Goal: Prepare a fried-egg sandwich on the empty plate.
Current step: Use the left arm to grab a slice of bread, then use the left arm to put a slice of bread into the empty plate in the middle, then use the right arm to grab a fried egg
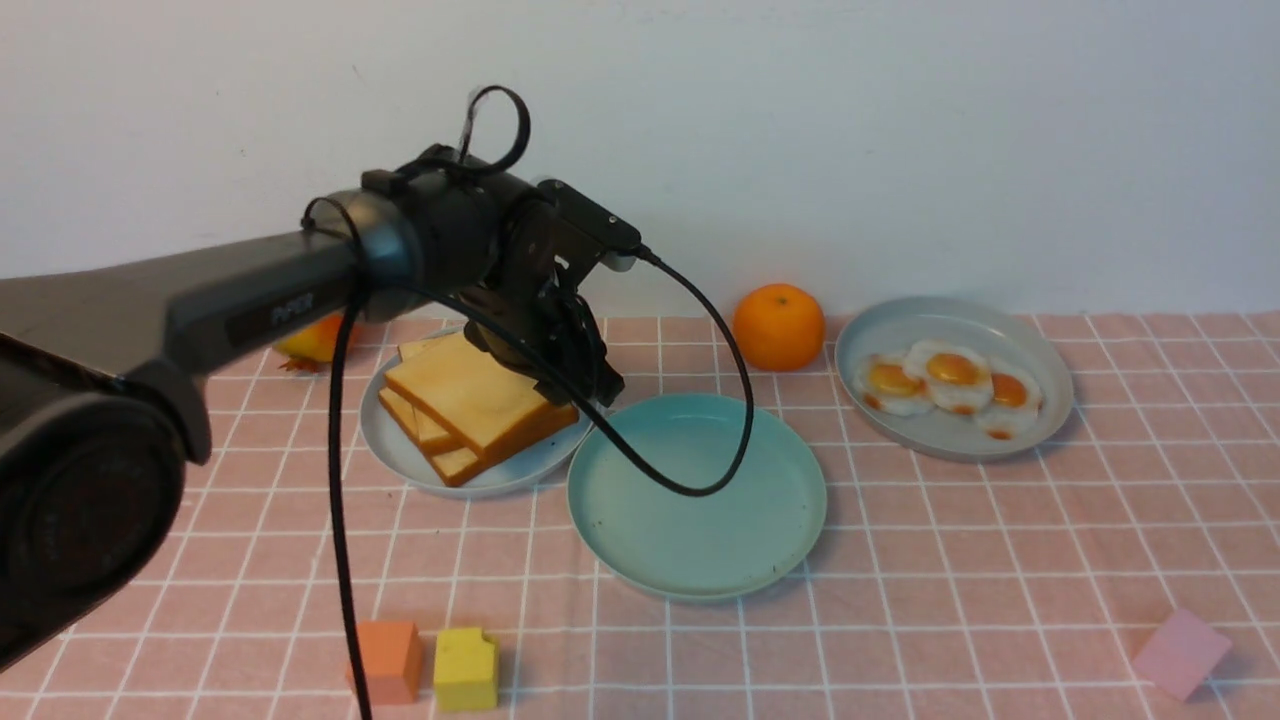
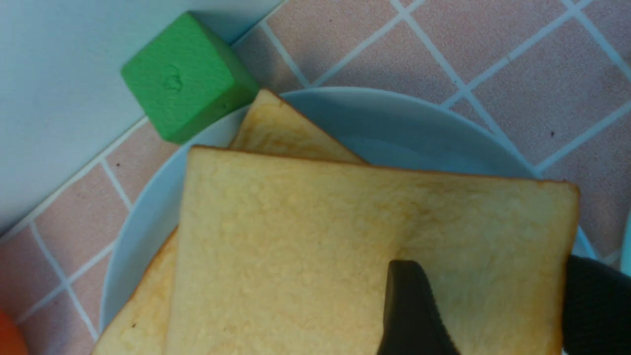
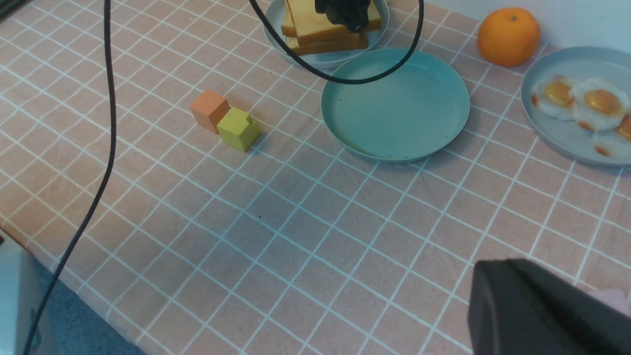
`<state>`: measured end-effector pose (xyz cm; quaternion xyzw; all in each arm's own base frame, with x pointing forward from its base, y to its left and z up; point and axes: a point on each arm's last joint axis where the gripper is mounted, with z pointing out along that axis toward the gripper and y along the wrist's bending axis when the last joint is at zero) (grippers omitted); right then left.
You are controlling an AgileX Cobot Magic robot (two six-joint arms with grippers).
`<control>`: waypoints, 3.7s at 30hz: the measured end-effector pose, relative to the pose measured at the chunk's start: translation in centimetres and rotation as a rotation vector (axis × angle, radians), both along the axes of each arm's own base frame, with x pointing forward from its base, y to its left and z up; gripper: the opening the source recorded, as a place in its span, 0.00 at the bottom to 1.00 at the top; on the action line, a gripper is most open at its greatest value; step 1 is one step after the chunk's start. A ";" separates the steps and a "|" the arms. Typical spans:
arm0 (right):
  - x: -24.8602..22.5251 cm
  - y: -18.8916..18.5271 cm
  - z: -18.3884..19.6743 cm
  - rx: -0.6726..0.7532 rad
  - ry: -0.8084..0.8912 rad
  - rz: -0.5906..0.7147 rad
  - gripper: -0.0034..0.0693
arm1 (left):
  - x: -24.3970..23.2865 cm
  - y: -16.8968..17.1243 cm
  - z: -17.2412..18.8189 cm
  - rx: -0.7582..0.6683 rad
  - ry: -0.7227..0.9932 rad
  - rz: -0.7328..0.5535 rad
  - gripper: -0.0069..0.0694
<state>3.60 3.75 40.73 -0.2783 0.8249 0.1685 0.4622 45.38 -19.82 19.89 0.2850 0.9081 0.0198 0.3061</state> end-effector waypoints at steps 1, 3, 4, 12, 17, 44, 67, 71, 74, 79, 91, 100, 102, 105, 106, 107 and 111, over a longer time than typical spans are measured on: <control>0.0 0.0 0.0 0.000 0.000 0.000 0.11 | 0.1 0.0 -0.2 0.004 -0.001 -0.002 0.65; 0.0 0.0 0.0 0.000 0.000 0.000 0.11 | 0.2 -0.1 -0.5 0.014 -0.008 -0.009 0.65; 0.0 0.0 0.0 0.000 0.000 0.000 0.12 | 0.3 -0.1 -0.5 0.016 -0.013 -0.012 0.65; 0.0 0.0 0.0 0.000 0.000 0.000 0.13 | 0.4 -0.1 -0.7 0.017 -0.025 -0.017 0.56; 0.0 0.0 0.0 -0.001 0.001 0.000 0.14 | 0.5 -0.4 -0.8 0.021 -0.034 -0.025 0.35; -0.3 -0.1 -0.3 -0.021 0.037 0.011 0.16 | -10.1 -10.6 6.3 -0.084 0.054 -0.309 0.15; -0.6 -0.2 -0.8 -0.057 0.082 0.018 0.19 | -8.9 -13.0 1.1 -0.054 -0.006 -0.352 0.42; -0.6 -0.2 -0.8 -0.057 0.082 0.018 0.19 | -9.0 -12.9 1.1 -0.061 0.012 -0.331 0.59; -0.6 -0.2 -0.8 -0.047 0.093 0.009 0.20 | -9.5 -12.4 2.1 -0.073 0.067 -0.271 0.69; 0.6 0.2 -1.0 -0.042 0.156 -0.024 0.20 | -11.2 -10.8 8.2 -0.143 0.077 -0.181 0.60; 15.4 4.5 -5.8 -0.373 0.271 -0.115 0.22 | -27.7 2.1 24.9 -0.502 -0.033 -0.224 0.11; 25.1 4.0 -9.4 -0.497 0.379 -0.151 0.17 | -39.4 13.1 19.5 -0.739 -0.134 -0.129 0.11; 27.2 3.6 -10.1 -0.482 0.394 -0.142 0.13 | -41.4 15.0 18.5 -0.824 -0.190 -0.111 0.11; 30.1 3.5 -11.5 -0.476 0.414 -0.102 0.11 | -43.2 17.3 17.3 -0.903 -0.252 -0.055 0.11; 30.7 3.6 -11.9 -0.487 0.413 -0.075 0.11 | -43.3 17.6 17.1 -0.912 -0.264 -0.038 0.11; 31.2 3.7 -12.4 -0.494 0.413 -0.054 0.12 | -43.3 17.7 17.1 -0.915 -0.270 -0.030 0.11; 33.5 4.4 -14.3 -0.526 0.375 0.027 0.20 | -43.2 17.7 17.1 -0.922 -0.270 -0.018 0.11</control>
